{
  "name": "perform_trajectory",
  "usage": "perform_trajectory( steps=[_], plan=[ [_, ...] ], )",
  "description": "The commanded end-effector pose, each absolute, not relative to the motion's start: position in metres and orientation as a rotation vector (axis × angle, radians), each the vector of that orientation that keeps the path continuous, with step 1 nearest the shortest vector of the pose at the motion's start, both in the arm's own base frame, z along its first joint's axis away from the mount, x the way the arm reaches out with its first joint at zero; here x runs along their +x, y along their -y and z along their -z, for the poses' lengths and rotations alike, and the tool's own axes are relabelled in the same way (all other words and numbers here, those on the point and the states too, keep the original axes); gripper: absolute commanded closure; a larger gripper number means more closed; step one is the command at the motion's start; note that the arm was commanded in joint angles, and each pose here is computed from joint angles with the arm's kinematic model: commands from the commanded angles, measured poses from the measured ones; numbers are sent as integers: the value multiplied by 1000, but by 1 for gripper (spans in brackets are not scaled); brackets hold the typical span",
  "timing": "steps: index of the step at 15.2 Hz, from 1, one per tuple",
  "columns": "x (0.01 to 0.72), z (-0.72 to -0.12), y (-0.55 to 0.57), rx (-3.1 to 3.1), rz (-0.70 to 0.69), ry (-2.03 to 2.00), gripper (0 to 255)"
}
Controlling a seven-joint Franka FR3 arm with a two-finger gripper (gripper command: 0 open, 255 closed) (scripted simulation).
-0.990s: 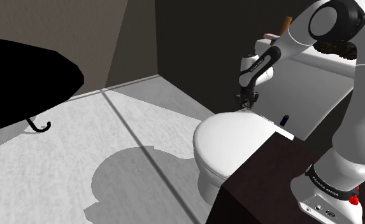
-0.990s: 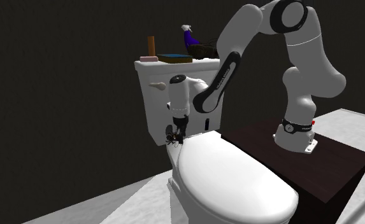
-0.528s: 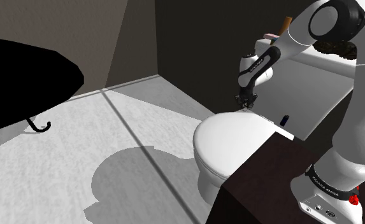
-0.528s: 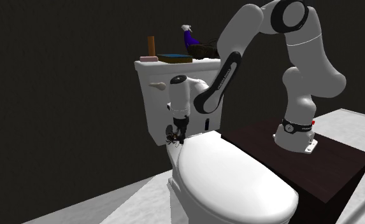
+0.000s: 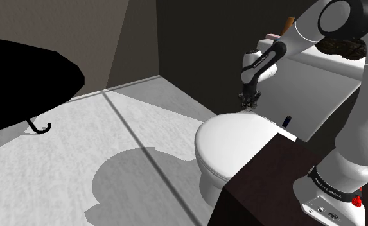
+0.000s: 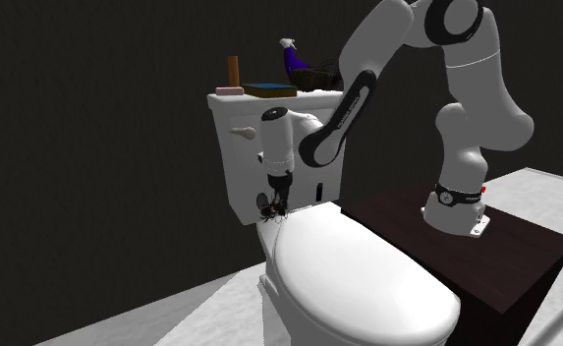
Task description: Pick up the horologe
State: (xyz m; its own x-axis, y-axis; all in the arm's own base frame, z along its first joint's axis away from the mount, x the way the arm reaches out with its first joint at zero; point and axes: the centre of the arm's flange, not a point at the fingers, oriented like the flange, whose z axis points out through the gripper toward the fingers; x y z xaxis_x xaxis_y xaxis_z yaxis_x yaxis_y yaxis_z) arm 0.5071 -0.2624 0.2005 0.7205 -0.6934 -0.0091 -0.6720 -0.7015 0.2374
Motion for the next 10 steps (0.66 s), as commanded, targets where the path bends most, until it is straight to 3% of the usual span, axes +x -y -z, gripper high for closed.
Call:
perform_trajectory(
  steps=[1,10],
  plan=[
    [503,-218,279,2689,126,1116,255],
    [503,-256,279,2689,126,1116,255]
  ],
)
